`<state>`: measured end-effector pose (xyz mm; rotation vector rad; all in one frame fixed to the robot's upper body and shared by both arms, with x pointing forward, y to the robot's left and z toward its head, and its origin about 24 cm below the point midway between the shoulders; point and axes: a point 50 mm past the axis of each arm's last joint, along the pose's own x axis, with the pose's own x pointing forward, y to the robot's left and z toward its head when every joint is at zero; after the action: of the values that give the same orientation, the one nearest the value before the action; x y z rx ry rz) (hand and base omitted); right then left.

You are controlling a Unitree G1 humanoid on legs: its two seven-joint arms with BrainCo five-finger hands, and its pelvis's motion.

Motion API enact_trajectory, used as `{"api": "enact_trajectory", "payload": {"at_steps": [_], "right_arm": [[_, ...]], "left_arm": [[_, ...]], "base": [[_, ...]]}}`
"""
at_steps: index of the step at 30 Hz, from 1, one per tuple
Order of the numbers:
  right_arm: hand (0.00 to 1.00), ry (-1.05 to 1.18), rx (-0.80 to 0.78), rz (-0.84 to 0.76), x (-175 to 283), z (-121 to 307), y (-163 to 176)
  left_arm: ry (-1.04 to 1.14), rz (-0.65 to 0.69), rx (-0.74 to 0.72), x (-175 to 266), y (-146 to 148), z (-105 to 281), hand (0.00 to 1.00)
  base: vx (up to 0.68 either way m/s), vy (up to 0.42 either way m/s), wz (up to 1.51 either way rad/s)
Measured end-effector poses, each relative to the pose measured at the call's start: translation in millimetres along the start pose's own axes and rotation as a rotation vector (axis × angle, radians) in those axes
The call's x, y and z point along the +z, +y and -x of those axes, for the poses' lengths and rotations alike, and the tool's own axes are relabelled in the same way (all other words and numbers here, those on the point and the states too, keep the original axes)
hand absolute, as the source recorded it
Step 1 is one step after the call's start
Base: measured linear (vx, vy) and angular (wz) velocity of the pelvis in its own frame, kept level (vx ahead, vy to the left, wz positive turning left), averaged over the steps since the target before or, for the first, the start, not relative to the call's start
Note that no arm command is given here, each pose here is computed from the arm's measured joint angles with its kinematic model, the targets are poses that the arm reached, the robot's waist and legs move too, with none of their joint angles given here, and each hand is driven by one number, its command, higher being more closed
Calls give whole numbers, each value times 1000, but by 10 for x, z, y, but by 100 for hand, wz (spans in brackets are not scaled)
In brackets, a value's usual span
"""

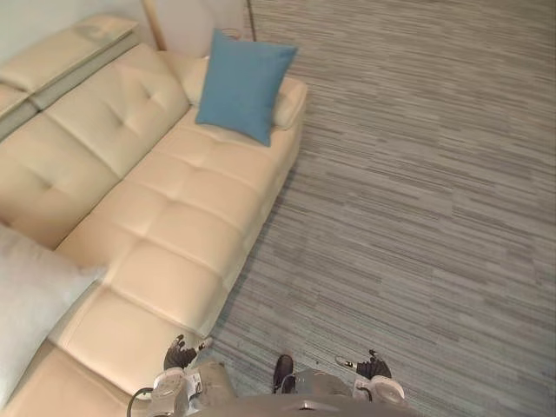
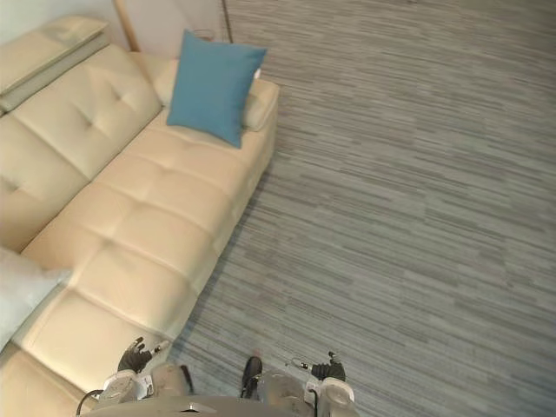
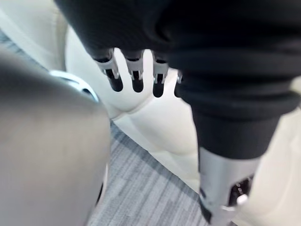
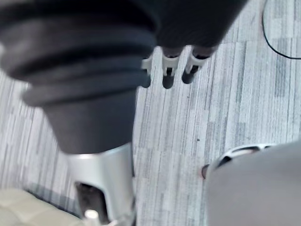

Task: Pick up cushions and gather them together orderly.

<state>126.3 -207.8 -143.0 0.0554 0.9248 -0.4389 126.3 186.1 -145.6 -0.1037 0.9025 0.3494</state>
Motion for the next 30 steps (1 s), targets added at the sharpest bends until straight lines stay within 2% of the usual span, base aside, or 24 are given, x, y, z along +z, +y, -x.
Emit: {"api": "enact_trajectory", "payload": {"at_steps": [5, 11, 14, 19, 21, 22, 25, 30], "right_arm": [[0, -19, -7, -50, 40, 9, 18], [0, -32, 16, -73, -17, 88, 103], [0, -40, 21, -71, 10, 83, 115], [0, -85, 31, -69, 177, 35, 139], [0, -71, 18, -59, 133, 33, 88], [0, -39, 9, -48, 53, 32, 48], [0, -83, -9, -33, 212, -19, -36], [0, -94, 15, -48, 224, 6, 74]], "left_arm": [[-17, 18, -17, 25, -67, 13, 0], [17, -33, 7, -29, 84, 5, 0], [22, -48, -7, -36, 51, 8, 0], [21, -46, -23, 0, -21, -13, 0], [51, -82, -17, -75, 45, -7, 0], [65, -76, -20, -98, 21, -8, 0], [53, -14, -42, -56, -144, -8, 0], [-7, 22, -26, 70, -110, -15, 0]], "base": [[254, 124, -93], [486, 195, -72], [454, 59, -13], [551, -103, 7], [672, -267, 30], [511, -212, 15], [635, -257, 27], [477, -113, 4]]}}
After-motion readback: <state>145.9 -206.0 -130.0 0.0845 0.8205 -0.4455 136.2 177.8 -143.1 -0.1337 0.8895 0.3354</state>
